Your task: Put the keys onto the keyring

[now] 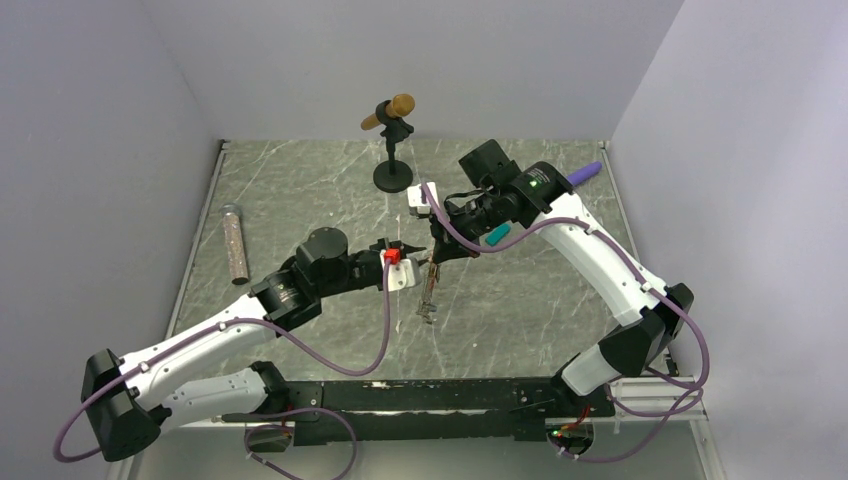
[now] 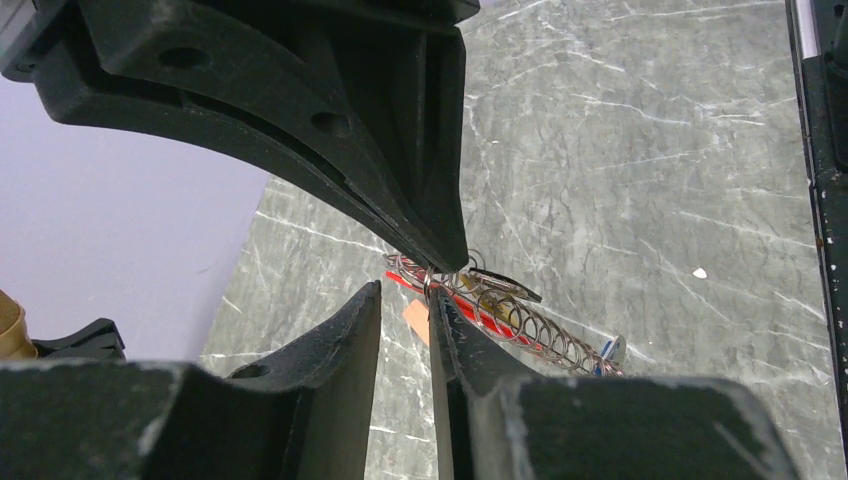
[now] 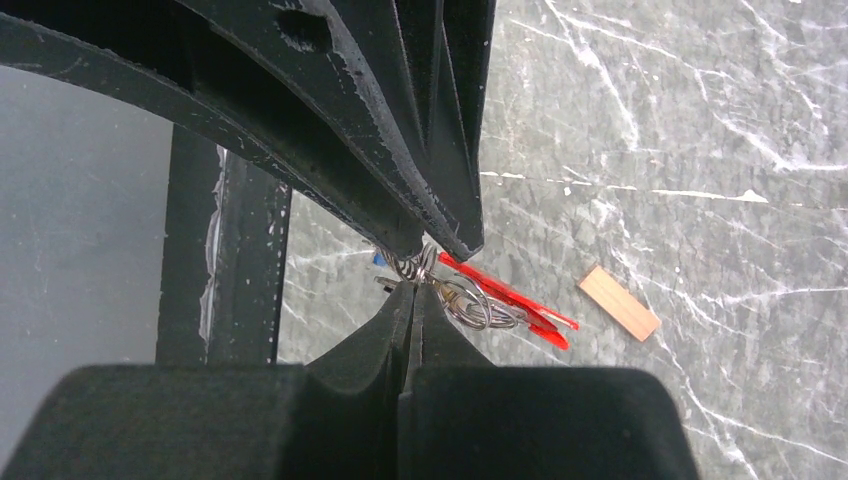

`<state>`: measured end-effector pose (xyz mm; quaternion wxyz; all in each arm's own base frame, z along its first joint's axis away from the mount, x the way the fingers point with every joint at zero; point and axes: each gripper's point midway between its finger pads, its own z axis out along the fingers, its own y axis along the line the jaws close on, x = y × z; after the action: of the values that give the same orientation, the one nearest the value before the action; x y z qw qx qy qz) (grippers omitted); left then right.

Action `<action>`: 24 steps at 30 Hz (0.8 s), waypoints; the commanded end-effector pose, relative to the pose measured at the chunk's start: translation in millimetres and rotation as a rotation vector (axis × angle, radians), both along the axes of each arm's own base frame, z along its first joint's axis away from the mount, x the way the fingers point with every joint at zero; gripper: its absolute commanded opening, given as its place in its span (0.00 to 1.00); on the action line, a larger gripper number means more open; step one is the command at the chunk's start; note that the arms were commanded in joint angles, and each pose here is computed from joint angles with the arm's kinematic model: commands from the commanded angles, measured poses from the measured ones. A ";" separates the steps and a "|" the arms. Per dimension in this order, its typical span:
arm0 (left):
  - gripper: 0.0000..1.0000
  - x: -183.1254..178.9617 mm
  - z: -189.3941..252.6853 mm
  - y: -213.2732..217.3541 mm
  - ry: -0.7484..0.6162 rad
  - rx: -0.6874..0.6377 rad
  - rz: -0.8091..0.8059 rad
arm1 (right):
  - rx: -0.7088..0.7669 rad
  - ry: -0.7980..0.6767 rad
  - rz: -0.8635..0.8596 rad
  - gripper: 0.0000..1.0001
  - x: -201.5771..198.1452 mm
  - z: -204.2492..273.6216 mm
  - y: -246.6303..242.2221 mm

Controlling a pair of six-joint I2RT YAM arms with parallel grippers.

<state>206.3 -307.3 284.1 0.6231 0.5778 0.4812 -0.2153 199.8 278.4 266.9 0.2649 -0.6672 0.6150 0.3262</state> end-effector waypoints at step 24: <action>0.21 -3.6 14.0 -13.7 -0.009 -0.011 -0.056 | 0.065 0.001 0.021 0.00 -3.9 14.3 8.3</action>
<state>205.9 -316.0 269.7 0.5956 0.5952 0.4905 -0.2246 197.7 279.8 268.2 0.2634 -0.6640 0.6148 0.3342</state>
